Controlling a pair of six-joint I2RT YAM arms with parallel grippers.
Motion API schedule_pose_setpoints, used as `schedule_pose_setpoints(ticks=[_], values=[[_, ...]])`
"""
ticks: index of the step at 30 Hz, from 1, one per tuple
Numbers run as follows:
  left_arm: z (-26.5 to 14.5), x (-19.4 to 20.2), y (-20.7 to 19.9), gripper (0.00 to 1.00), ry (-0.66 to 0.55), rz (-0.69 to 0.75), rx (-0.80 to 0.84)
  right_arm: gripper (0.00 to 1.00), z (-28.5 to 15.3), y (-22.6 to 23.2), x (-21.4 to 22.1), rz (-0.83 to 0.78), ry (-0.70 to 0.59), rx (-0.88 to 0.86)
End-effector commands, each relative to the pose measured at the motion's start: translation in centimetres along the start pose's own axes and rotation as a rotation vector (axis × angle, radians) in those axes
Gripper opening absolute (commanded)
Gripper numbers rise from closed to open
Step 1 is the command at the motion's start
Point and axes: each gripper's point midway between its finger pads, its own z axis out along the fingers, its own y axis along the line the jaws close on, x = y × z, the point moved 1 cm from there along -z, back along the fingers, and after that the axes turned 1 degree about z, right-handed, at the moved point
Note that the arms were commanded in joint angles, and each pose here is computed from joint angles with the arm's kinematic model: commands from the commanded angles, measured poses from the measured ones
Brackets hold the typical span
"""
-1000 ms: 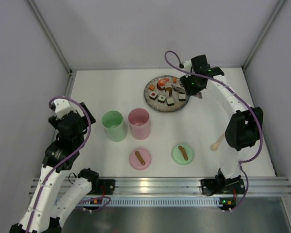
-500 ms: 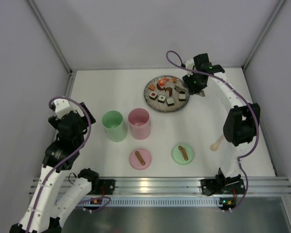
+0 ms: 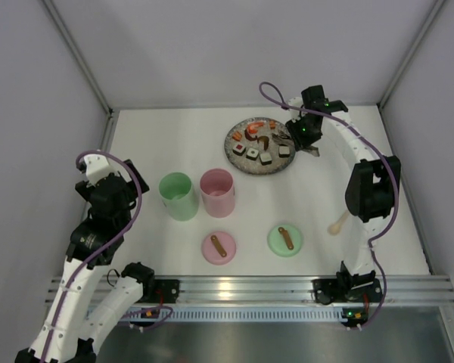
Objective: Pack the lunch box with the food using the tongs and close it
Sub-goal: Pick up the fake food from the plate.
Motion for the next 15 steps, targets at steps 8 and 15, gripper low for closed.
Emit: schedule_pose_setpoints(ticks=[8, 15], values=[[-0.2, -0.9, 0.2, 0.99, -0.039, -0.022, -0.002, 0.2, -1.6, -0.4, -1.4, 0.019, -0.048, -0.004], [-0.2, -0.9, 0.3, 0.99, -0.042, -0.022, -0.008, 0.12, -4.0, -1.1, -3.6, 0.098, -0.159, 0.051]])
